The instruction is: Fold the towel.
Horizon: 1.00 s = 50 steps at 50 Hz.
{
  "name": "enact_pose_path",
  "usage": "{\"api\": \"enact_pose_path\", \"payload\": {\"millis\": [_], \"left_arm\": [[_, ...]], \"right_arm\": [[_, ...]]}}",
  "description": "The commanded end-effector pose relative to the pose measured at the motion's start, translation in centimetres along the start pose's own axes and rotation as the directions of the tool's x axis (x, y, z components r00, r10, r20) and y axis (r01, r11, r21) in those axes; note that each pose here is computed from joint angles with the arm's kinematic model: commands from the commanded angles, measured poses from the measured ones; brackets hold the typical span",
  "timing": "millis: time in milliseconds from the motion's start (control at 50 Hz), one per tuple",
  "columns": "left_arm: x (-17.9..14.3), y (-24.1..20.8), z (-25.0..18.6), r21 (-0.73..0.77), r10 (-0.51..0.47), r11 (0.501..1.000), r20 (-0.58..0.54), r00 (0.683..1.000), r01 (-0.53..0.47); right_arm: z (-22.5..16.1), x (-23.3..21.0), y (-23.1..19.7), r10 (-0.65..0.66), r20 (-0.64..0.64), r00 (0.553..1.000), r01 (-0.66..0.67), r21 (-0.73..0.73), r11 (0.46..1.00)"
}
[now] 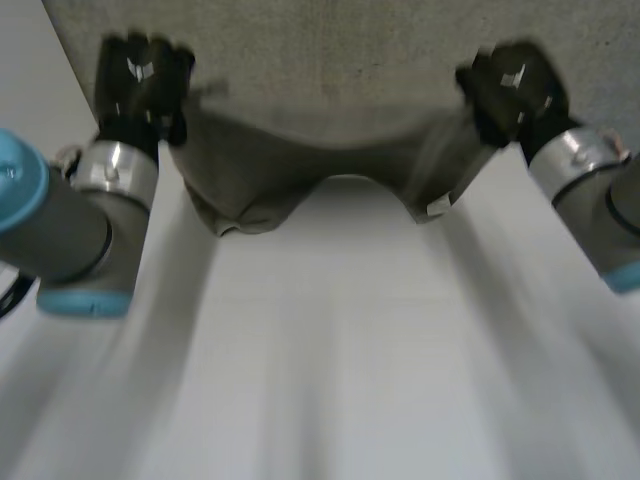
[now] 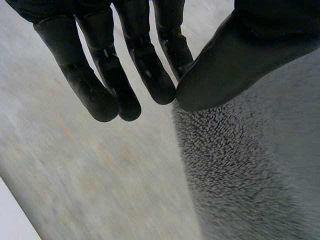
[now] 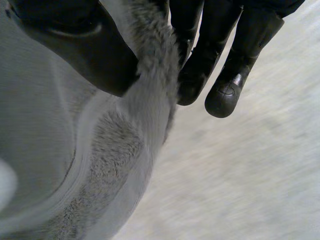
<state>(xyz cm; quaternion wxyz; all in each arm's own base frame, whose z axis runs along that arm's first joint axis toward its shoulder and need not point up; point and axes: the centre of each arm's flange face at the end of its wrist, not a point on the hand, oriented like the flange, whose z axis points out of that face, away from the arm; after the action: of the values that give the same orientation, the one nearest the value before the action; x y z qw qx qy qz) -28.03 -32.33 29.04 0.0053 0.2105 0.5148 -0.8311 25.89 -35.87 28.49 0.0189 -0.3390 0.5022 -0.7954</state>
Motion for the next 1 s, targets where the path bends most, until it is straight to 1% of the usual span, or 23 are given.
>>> {"api": "enact_pose_path", "payload": {"millis": [20, 40, 60, 80, 120, 140, 180, 200, 240, 300, 360, 400, 500, 580, 600, 640, 720, 760, 820, 840, 860, 940, 1000], "left_arm": [[2.1, 4.8, -8.3, -0.267, 0.079, 0.956, -0.166, 0.983, -0.122], [2.7, 5.6, -10.0, -0.304, 0.094, 0.94, -0.206, 0.974, -0.155], [3.4, 6.0, -11.6, -0.331, 0.103, 0.925, -0.251, 0.962, -0.185], [3.4, 6.0, -11.6, -0.331, 0.103, 0.925, -0.252, 0.962, -0.186], [5.5, 5.8, -14.7, -0.339, 0.104, 0.912, -0.349, 0.931, -0.229], [5.5, 5.8, -14.7, -0.339, 0.104, 0.912, -0.35, 0.931, -0.229], [6.9, 5.3, -17.0, -0.344, 0.094, 0.904, -0.417, 0.904, -0.253], [6.9, 5.3, -17.0, -0.344, 0.094, 0.904, -0.417, 0.904, -0.253], [7.2, 4.7, -18.5, -0.364, 0.077, 0.892, -0.46, 0.885, -0.267], [7.1, 4.5, -19.1, -0.385, 0.064, 0.882, -0.475, 0.878, -0.272], [7.3, 4.0, -20.3, -0.419, 0.039, 0.859, -0.522, 0.852, -0.295], [7.4, 3.8, -20.4, -0.418, 0.034, 0.859, -0.529, 0.848, -0.296], [7.6, 3.6, -19.8, -0.399, 0.039, 0.871, -0.525, 0.85, -0.287], [7.2, 3.2, -17.3, -0.36, 0.066, 0.895, -0.476, 0.877, -0.263], [7.2, 3.2, -17.3, -0.36, 0.066, 0.895, -0.476, 0.877, -0.263], [6.1, 3.0, -15.0, -0.341, 0.081, 0.907, -0.431, 0.899, -0.246], [5.0, 3.0, -12.7, -0.306, 0.081, 0.925, -0.418, 0.905, -0.225], [4.5, 2.9, -10.7, -0.251, 0.064, 0.948, -0.448, 0.892, -0.194], [4.7, 3.1, -10.1, -0.24, 0.047, 0.954, -0.476, 0.878, -0.181], [5.1, 3.4, -9.7, -0.242, 0.032, 0.954, -0.504, 0.863, -0.176], [5.4, 4.1, -9.4, -0.262, 0.016, 0.948, -0.521, 0.853, -0.178], [6.2, 5.2, -8.9, -0.312, -0.021, 0.933, -0.543, 0.839, -0.179], [7.2, 7.1, -8.5, -0.413, -0.115, 0.898, -0.553, 0.825, -0.151]], "right_arm": [[-6.8, -5.1, 3.5, 0.18, 0.25, 0.951, -0.079, -0.366, 0.927], [-8.1, -5.9, 4.2, 0.196, 0.276, 0.941, -0.065, -0.422, 0.904], [-8.1, -5.9, 4.2, 0.196, 0.276, 0.941, -0.065, -0.422, 0.904], [-8.8, -6.3, 4.4, 0.2, 0.291, 0.936, -0.052, -0.445, 0.894], [-9.6, -6.8, 4.7, 0.201, 0.304, 0.931, -0.039, -0.465, 0.884], [-10.1, -6.8, 4.6, 0.196, 0.302, 0.933, -0.032, -0.473, 0.881], [-10.5, -6.7, 4.3, 0.192, 0.295, 0.936, -0.03, -0.476, 0.879], [-10.7, -6.5, 3.9, 0.183, 0.283, 0.941, -0.028, -0.476, 0.879], [-10.9, -6.4, 3.8, 0.173, 0.273, 0.946, -0.025, -0.475, 0.88], [-10.9, -6.0, 3.8, 0.148, 0.246, 0.958, -0.016, -0.47, 0.883], [-11.0, -5.7, 4.3, 0.133, 0.224, 0.966, -0.01, -0.48, 0.877], [-11.1, -5.7, 4.5, 0.132, 0.223, 0.966, -0.007, -0.486, 0.874], [-10.9, -5.8, 4.8, 0.123, 0.219, 0.968, -0.005, -0.474, 0.88], [-10.9, -5.9, 4.9, 0.125, 0.219, 0.968, -0.005, -0.477, 0.879], [-11.0, -5.9, 5.0, 0.127, 0.221, 0.967, -0.006, -0.479, 0.878], [-11.0, -5.9, 5.1, 0.127, 0.22, 0.967, -0.006, -0.48, 0.878], [-11.1, -6.1, 5.4, 0.128, 0.22, 0.967, -0.006, -0.481, 0.877], [-11.1, -6.2, 5.5, 0.13, 0.223, 0.966, -0.007, -0.483, 0.875], [-11.3, -6.5, 5.6, 0.137, 0.23, 0.963, -0.008, -0.487, 0.873], [-11.3, -6.6, 5.6, 0.139, 0.234, 0.962, -0.008, -0.486, 0.874], [-11.3, -6.6, 5.6, 0.139, 0.234, 0.962, -0.008, -0.486, 0.874], [-11.5, -7.1, 6.0, 0.15, 0.245, 0.958, -0.008, -0.499, 0.866], [-11.6, -7.3, 6.3, 0.156, 0.249, 0.956, -0.009, -0.506, 0.862]]}}
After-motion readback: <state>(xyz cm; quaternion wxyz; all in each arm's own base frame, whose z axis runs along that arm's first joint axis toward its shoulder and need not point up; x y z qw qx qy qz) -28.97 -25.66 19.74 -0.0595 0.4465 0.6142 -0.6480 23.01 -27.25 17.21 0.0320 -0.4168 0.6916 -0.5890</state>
